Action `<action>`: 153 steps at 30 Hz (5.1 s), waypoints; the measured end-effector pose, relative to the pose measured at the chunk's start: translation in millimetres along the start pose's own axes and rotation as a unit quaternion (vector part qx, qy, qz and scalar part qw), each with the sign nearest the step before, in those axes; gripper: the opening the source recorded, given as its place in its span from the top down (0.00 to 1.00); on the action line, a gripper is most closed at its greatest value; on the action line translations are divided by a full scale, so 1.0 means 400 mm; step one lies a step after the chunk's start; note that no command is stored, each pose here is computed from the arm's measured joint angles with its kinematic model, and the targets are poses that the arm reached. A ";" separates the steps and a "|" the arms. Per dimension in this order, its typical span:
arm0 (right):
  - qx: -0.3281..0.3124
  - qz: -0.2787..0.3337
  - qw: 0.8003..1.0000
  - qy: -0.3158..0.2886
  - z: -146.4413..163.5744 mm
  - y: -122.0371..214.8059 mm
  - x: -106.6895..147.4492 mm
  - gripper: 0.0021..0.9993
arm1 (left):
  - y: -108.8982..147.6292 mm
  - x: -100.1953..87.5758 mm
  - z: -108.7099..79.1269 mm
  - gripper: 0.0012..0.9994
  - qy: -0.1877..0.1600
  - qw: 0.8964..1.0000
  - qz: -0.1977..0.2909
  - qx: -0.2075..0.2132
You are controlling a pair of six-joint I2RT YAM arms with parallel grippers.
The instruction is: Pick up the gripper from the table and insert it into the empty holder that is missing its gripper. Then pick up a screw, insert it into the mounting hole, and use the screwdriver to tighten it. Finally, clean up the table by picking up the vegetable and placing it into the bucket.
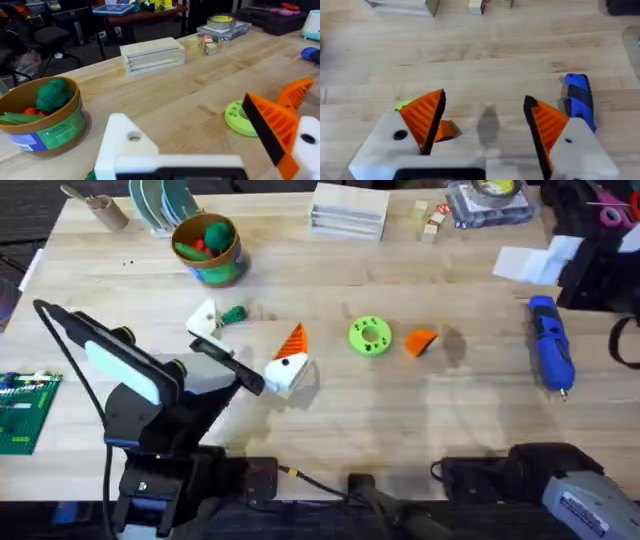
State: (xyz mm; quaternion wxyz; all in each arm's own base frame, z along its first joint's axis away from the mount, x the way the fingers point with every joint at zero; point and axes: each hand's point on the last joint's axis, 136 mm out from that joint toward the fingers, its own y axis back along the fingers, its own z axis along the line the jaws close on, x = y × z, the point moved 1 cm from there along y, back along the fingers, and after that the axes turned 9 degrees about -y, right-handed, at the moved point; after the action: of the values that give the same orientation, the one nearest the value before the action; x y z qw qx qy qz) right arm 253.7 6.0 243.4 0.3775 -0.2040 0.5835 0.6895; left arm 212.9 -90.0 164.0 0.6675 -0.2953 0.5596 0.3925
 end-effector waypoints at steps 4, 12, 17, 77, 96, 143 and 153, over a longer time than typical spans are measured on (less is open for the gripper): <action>0.000 0.000 1.000 0.000 0.000 0.000 0.000 0.01 | 0.000 0.000 0.000 0.01 0.000 1.000 0.000 0.000; 0.000 0.000 1.000 0.000 0.000 0.000 0.000 0.01 | 0.000 0.000 0.000 0.01 0.000 1.000 0.000 0.000; 0.000 0.000 1.000 0.000 0.000 0.000 0.000 0.01 | 0.000 0.000 0.000 0.01 0.000 1.000 0.000 0.000; -0.051 0.345 0.921 0.172 0.135 -0.171 0.308 0.02 | 0.075 -0.033 -0.233 0.01 0.050 0.951 -0.039 0.301; -0.057 0.372 0.905 0.201 0.164 -0.216 0.354 0.45 | 0.076 -0.033 -0.233 0.01 0.050 0.951 -0.039 0.303; -0.091 0.045 0.975 0.196 0.198 0.229 -0.125 0.99 | 0.076 -0.033 -0.233 0.01 0.050 0.951 -0.039 0.303; -0.057 0.061 0.987 0.139 0.093 0.205 0.004 0.99 | 0.076 -0.033 -0.234 0.01 0.050 0.951 -0.039 0.303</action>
State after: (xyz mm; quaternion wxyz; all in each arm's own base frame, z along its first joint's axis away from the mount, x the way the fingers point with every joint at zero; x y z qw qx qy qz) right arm 196.5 39.4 304.3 0.2378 -0.2829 0.6015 0.7083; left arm 138.1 -154.8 159.8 0.7115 -0.1204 0.6728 0.1629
